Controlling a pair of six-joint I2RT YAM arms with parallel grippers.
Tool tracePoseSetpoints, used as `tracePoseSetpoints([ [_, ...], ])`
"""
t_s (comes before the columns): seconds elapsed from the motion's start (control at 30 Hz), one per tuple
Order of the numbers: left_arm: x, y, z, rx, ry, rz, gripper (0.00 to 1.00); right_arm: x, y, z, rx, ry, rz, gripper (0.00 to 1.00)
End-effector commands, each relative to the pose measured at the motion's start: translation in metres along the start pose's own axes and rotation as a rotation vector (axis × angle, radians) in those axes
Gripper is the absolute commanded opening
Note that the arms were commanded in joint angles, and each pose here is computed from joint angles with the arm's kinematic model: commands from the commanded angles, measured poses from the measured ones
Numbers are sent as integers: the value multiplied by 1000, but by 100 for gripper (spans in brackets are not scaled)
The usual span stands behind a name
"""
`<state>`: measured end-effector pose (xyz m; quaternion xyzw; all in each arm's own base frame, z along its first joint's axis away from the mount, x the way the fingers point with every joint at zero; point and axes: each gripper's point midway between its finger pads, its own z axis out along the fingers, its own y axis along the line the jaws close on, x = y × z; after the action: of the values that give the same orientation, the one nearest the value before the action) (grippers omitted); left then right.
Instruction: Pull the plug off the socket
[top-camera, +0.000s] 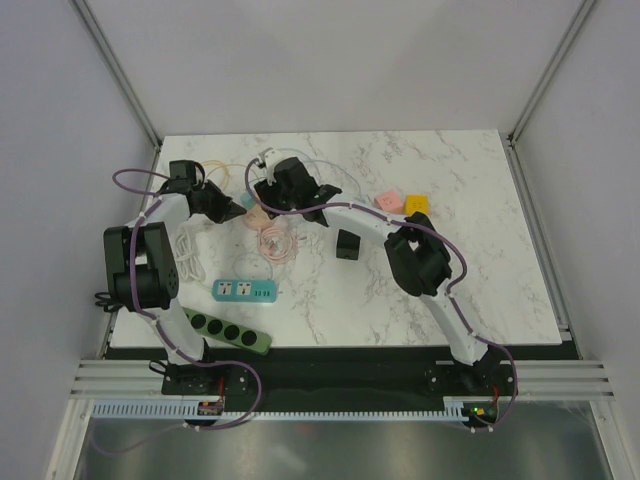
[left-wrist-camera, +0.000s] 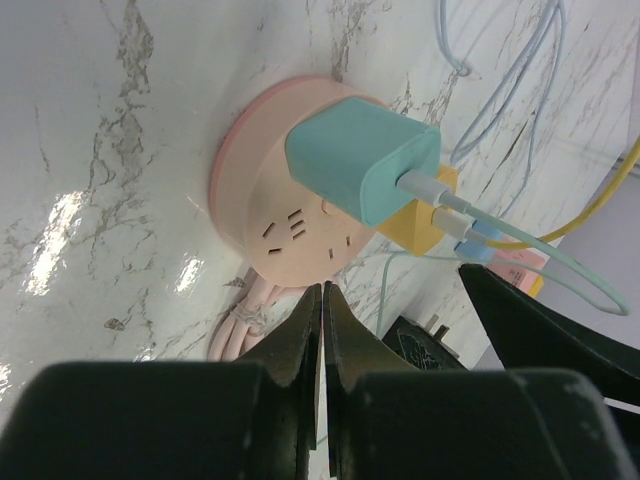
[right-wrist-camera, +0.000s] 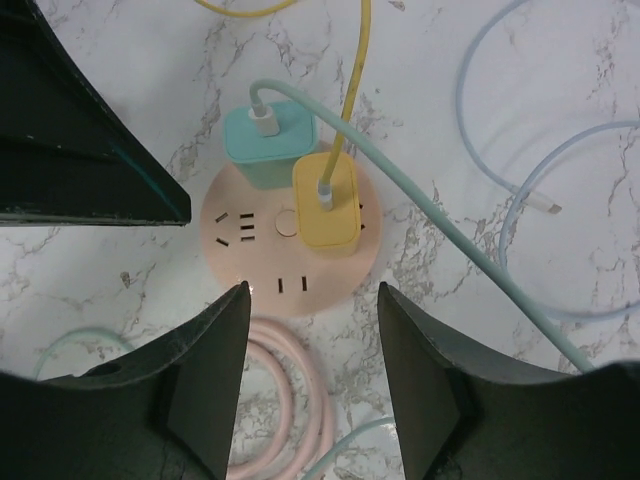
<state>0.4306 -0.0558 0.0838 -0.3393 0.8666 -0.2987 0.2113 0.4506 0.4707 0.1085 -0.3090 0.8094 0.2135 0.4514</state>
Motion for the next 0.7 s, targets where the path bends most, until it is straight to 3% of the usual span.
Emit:
tracePoseSetpoints([
  [0.0, -4, -9, -4, 45, -10, 5, 8, -27, 6, 8, -25, -91, -17, 61],
  [0.47, -2, -8, -2, 48, -4, 1, 8, -23, 6, 35, -26, -117, -33, 57],
  [0.67, -2, -9, -2, 55, -3, 3, 8, -24, 8, 46, -39, -130, -31, 44],
])
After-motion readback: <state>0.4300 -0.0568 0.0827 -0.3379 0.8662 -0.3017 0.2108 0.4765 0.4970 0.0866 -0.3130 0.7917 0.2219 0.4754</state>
